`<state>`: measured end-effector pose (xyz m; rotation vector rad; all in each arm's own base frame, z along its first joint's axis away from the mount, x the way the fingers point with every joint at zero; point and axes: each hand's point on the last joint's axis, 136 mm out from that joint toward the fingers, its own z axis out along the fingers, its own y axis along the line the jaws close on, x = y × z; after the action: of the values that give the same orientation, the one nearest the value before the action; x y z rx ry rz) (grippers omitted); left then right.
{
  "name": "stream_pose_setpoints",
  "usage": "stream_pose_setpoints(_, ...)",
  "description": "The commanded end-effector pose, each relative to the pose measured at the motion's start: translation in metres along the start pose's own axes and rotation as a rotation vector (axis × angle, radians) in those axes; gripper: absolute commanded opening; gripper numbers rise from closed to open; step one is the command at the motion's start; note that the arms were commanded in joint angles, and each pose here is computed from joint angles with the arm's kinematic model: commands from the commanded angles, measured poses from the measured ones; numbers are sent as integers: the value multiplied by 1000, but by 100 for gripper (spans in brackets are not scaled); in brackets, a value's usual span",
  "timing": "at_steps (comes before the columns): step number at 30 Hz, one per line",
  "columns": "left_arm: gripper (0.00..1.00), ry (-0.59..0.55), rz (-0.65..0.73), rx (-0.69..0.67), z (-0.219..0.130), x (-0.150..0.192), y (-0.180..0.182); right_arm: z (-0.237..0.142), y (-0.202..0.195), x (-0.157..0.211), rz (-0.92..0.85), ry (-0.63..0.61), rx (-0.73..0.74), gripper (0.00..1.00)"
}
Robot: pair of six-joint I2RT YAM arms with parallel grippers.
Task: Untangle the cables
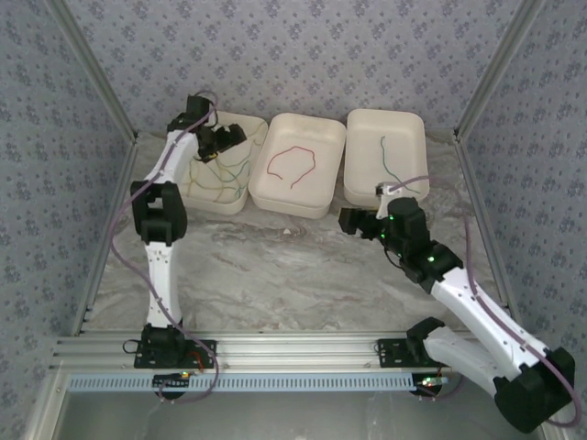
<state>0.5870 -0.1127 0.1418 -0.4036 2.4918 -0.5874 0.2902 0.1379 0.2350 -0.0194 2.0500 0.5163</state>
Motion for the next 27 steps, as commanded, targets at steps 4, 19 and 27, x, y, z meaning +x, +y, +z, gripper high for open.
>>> stream_pose_setpoints(4, 99, -350, -30, 170, -127, -33, -31, -35, -59, -6, 31, -57, 213, 99)
stream_pose_setpoints(19, 99, -682, 153, -231, -265, 80, 27, -68, -145, -12, -92, -289, 580, 99)
stream_pose_setpoints(27, 99, -614, 447, -216, -243, 128, 47, -27, -162, 9, -239, -277, 546, 99)
